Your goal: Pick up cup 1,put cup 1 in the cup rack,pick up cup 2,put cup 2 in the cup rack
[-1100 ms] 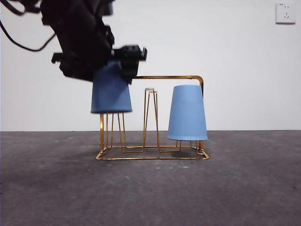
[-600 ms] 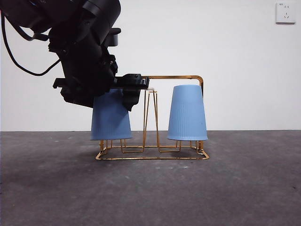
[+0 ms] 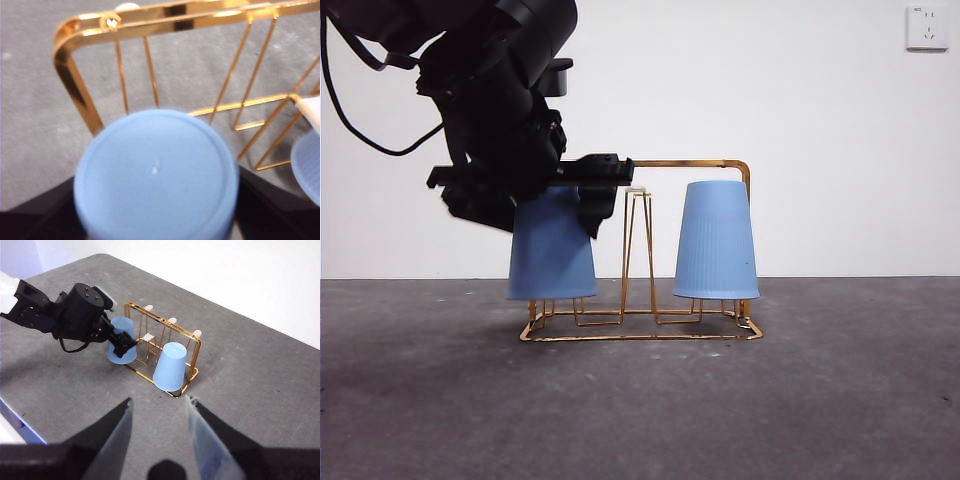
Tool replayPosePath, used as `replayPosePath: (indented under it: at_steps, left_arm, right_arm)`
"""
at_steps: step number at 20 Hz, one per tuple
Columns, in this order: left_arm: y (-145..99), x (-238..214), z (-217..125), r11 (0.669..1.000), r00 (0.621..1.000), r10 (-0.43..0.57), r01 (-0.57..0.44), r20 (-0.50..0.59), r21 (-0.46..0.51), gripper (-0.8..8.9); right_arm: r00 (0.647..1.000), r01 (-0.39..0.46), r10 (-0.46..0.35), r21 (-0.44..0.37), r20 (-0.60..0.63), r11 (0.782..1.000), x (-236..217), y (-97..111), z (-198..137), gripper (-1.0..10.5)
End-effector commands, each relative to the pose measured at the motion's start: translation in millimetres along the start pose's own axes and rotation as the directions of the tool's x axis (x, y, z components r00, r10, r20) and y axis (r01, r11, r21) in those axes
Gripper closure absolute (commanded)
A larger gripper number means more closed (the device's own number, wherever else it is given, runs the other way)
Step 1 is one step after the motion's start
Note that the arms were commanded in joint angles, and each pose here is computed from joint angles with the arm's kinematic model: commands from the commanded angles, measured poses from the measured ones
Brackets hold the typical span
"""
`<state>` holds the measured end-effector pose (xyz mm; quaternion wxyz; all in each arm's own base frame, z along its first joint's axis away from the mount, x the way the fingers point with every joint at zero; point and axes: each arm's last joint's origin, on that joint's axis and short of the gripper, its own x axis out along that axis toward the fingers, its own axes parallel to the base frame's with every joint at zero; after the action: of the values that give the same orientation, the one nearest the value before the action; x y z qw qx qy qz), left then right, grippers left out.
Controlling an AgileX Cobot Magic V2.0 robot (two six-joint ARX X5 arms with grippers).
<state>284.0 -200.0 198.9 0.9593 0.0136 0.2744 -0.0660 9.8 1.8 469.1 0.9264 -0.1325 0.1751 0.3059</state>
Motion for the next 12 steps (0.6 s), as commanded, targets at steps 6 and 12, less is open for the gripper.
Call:
replayPosePath:
  at_steps: [6,12]
  left_arm:
    - [3,6,-22,1.000,0.991,-0.025,0.025,-0.131,0.001,2.42]
    - [1,-2,-38,0.997,0.951,-0.050,0.063,-0.304,0.033,2.43]
  right_arm:
    - [1.000,0.002,-0.002,0.002,-0.027,1.000,0,0,-3,7.6]
    - [1.000,-0.001,0.001,0.002,-0.026,1.000,0,0,-3,7.6]
